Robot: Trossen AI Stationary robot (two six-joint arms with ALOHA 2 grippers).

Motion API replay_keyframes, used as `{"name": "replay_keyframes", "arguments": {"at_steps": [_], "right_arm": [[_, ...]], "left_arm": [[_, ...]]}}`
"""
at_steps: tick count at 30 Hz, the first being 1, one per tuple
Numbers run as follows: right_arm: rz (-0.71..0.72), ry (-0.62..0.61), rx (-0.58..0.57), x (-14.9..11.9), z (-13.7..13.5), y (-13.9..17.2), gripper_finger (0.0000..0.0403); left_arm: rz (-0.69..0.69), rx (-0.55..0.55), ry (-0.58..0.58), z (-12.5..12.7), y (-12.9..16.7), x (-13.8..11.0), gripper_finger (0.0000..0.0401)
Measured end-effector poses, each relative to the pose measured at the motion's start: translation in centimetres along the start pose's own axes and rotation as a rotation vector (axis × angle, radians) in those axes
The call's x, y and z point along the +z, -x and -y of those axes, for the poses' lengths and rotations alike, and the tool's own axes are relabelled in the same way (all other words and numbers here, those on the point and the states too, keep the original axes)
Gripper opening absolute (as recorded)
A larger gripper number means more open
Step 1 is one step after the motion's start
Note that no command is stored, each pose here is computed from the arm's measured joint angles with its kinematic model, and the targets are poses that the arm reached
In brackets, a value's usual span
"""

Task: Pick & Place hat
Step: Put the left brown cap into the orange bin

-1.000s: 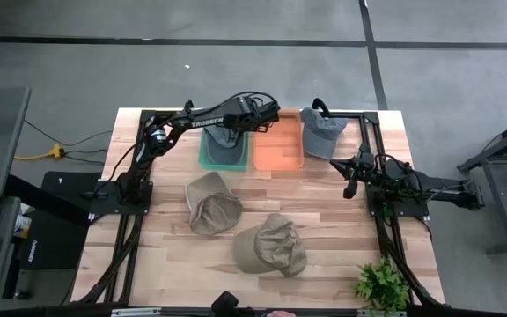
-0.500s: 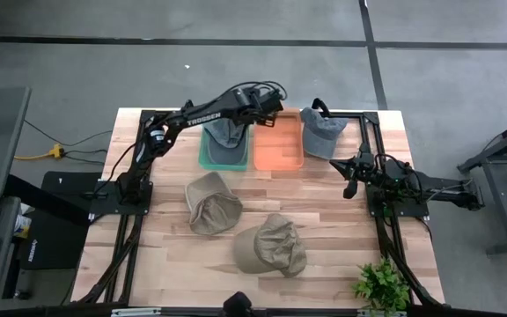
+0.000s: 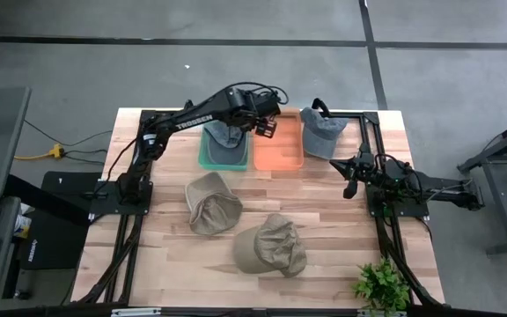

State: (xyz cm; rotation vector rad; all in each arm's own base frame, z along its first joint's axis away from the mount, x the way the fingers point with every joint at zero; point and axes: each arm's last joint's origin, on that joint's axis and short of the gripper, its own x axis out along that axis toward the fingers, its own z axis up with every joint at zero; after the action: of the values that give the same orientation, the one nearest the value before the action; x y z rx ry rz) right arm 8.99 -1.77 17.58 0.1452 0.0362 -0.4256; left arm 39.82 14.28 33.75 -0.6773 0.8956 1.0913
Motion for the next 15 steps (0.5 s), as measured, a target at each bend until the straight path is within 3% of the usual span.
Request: {"name": "replay_keyframes", "arguments": {"at_steps": [11,15], "right_arm": [[0.0,0.0,0.0,0.0,0.0,0.0,0.0],[0.0,0.0,0.0,0.0,0.0,0.0,0.0]], "left_arm": [[-0.043,-0.018,0.079,-1.6,2.7,-3.1,0.0257],[-0.043,-0.033,0.123,-4.1,3.6,-5.4,0.0257]]}}
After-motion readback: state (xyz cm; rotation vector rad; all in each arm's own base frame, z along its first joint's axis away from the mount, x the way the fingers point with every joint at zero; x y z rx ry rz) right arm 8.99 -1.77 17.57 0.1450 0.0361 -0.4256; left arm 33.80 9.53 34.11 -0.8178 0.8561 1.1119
